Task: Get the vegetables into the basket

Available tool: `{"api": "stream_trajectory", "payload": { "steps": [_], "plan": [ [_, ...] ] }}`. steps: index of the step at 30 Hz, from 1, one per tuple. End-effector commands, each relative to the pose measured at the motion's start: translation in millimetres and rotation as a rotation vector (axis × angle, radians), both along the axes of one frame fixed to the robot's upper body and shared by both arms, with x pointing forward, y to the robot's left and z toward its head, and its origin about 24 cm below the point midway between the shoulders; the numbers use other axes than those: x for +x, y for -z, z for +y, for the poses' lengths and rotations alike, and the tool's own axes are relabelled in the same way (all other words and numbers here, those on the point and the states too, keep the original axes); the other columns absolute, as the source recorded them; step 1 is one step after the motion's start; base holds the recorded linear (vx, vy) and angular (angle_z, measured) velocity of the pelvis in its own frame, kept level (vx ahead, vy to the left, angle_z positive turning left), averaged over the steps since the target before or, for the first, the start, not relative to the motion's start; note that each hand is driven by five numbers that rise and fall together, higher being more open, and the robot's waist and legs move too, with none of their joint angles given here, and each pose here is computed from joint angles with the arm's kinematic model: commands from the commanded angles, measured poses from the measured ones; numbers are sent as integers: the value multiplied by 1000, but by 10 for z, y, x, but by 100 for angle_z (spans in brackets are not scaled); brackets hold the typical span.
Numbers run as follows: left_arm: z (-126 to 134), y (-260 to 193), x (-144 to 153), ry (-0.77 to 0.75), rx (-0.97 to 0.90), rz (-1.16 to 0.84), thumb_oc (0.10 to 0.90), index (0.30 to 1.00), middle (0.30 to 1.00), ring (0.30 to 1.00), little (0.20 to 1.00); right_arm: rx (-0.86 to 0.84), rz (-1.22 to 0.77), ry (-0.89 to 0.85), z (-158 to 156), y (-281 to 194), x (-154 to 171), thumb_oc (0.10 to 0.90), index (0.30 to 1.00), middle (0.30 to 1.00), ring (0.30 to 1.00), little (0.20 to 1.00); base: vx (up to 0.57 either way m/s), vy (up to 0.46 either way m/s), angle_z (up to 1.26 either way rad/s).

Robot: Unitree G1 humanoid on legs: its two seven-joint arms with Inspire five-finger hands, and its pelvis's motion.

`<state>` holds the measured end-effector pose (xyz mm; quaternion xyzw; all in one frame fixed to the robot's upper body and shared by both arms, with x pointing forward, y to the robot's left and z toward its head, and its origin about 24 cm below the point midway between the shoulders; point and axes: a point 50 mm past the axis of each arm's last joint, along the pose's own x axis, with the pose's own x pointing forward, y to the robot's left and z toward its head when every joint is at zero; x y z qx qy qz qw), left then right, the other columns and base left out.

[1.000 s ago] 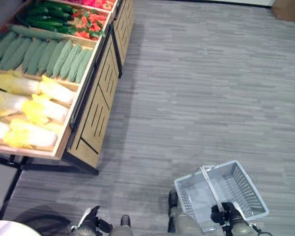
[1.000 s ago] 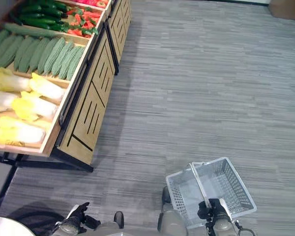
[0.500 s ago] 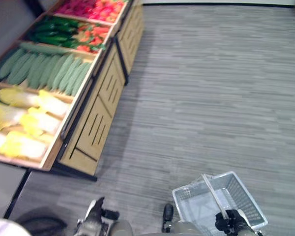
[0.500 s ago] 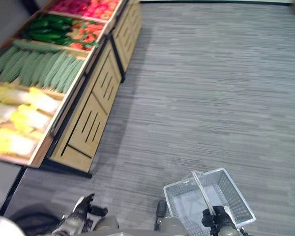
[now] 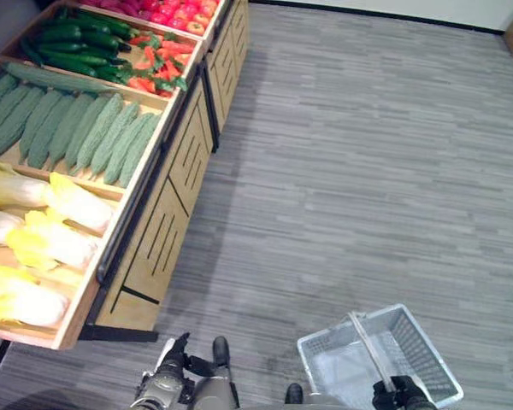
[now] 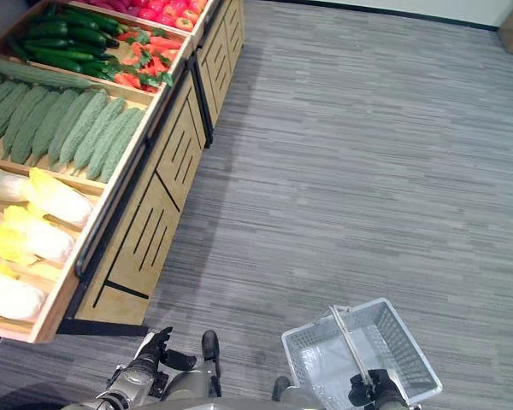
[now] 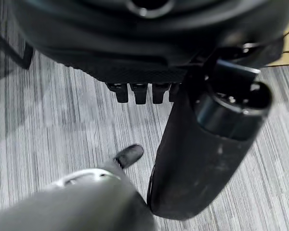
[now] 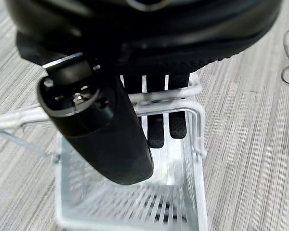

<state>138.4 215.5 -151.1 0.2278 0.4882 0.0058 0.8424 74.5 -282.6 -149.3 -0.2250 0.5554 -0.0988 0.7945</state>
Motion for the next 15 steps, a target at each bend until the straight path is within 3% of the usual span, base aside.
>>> {"api": "stream_trajectory", "payload": {
  "steps": [1, 9, 15],
  "plan": [
    [241, -59, 5, -19, 70, -16, 900, 1000, 1000, 1000, 1000, -36, -126, -29, -81, -126, 317, 400, 300, 300, 300, 300, 78, 193, -4],
    [326, -128, 124, -23, 94, -51, 900, 1000, 1000, 1000, 1000, -12, -144, -76, 22, -122, 436, 400, 300, 300, 300, 300, 96, 186, 3],
    [357, -133, 113, -29, 86, -53, 900, 1000, 1000, 1000, 1000, -16, -118, -67, -12, -105, 348, 400, 300, 300, 300, 300, 211, -18, 40]
  ]
}}
